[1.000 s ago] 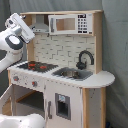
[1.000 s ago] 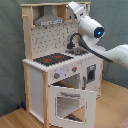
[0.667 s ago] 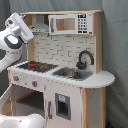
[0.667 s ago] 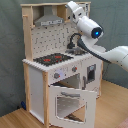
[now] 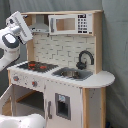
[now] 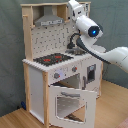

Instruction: Play with the kitchen

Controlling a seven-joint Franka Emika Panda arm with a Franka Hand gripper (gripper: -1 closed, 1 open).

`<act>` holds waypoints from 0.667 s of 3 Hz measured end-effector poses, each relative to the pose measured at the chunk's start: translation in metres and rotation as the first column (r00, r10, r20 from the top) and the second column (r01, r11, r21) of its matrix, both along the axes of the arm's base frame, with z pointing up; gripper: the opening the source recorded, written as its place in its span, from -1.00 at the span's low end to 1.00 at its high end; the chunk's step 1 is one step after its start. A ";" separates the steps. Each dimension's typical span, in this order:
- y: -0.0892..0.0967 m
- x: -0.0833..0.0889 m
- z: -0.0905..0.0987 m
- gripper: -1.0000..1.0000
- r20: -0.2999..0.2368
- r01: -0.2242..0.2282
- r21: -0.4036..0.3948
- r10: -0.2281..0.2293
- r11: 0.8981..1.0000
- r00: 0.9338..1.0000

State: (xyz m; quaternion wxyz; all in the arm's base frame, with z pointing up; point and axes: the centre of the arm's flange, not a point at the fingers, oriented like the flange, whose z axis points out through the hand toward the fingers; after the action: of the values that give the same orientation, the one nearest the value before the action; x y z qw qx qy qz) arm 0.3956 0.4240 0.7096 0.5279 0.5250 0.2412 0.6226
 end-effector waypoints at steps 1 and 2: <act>-0.002 0.004 -0.002 1.00 -0.017 0.028 0.100 -0.026 0.995 1.000; -0.003 0.008 -0.007 1.00 -0.041 0.068 0.185 -0.062 0.980 0.997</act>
State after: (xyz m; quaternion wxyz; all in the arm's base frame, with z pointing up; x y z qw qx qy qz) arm 0.4034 0.4211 0.7030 0.4923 0.5904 0.1740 0.6155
